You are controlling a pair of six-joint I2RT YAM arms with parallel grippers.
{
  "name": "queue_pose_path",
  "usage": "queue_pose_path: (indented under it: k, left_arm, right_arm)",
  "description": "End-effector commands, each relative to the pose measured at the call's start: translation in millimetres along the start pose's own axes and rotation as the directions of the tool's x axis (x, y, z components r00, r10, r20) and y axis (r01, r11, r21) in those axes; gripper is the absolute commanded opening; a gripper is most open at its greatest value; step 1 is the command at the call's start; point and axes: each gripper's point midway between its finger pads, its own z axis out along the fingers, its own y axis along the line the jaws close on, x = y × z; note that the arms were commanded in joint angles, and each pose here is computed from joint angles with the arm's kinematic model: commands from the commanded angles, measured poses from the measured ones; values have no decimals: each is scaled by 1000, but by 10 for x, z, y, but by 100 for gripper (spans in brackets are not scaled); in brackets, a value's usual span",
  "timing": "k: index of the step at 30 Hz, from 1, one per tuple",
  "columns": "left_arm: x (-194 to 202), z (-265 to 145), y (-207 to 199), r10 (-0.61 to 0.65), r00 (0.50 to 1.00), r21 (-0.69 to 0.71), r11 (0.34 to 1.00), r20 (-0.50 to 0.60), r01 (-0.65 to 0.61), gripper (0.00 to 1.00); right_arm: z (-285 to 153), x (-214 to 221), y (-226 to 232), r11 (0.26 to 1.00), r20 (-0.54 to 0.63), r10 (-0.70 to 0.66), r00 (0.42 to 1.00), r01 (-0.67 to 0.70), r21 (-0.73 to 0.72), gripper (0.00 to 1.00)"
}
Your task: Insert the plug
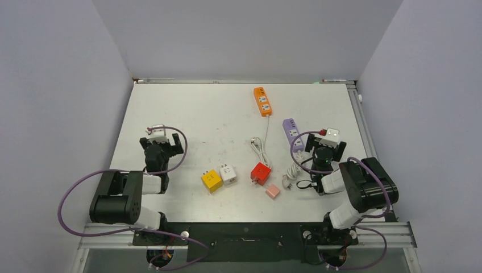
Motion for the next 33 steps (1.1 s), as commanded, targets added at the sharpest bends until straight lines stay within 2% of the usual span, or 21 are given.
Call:
queue_pose_path:
  k: [1,3,5,7,9,11,12,14,18,24,28,33]
  left_arm:
    - [-343,95,29,-51,998,-7,999,26,51,96]
    - [-487,126,7,-35,999,-6,999,-4,35,96]
    - [-559,123,-16,-14,999,3,1000,-51,15,96]
    - [-673,106,-57,7,996,25,1000,-86,-5,96]
    - [-767,78,-105,14,991,46,999,-135,-8,96]
    - [-893,53,-33,-2,986,38,999,-168,9,96]
    - [-963,34,-42,-12,984,44,999,-178,20,96]
    - [-1070,-12,-81,-43,978,71,996,-205,59,96]
    - [-1135,-106,-147,-78,950,114,986,-302,117,96]
    - [-1173,-90,-141,-49,916,119,987,-398,105,96]
    - [-1185,-76,-113,-43,900,121,987,-433,106,96]
    - [-1218,-88,-103,-16,907,143,986,-422,84,96]
  right_arm:
    - [-141,-484,21,998,121,11,993,-18,61,90]
    - [-181,-621,38,999,130,1,992,-8,54,90]
    - [-202,-770,64,992,117,114,987,-120,47,90]
    - [-171,-1005,192,986,95,166,981,-167,-5,90]
    - [-129,-1136,437,980,48,169,984,-163,-112,90]
    - [-42,-1236,674,946,-38,262,964,-264,-190,90]
    - [12,-1267,856,909,-110,279,954,-299,-289,90]
    - [137,-1288,1093,877,-220,242,945,-310,-367,90]
    - [262,-1437,1605,880,-215,125,969,-208,-427,90]
    - [662,-1486,2320,830,-276,60,959,-202,-520,90]
    - [897,-1223,2778,804,-313,-28,949,-165,-572,90]
    - [981,-904,3090,790,-331,-91,939,-134,-598,90]
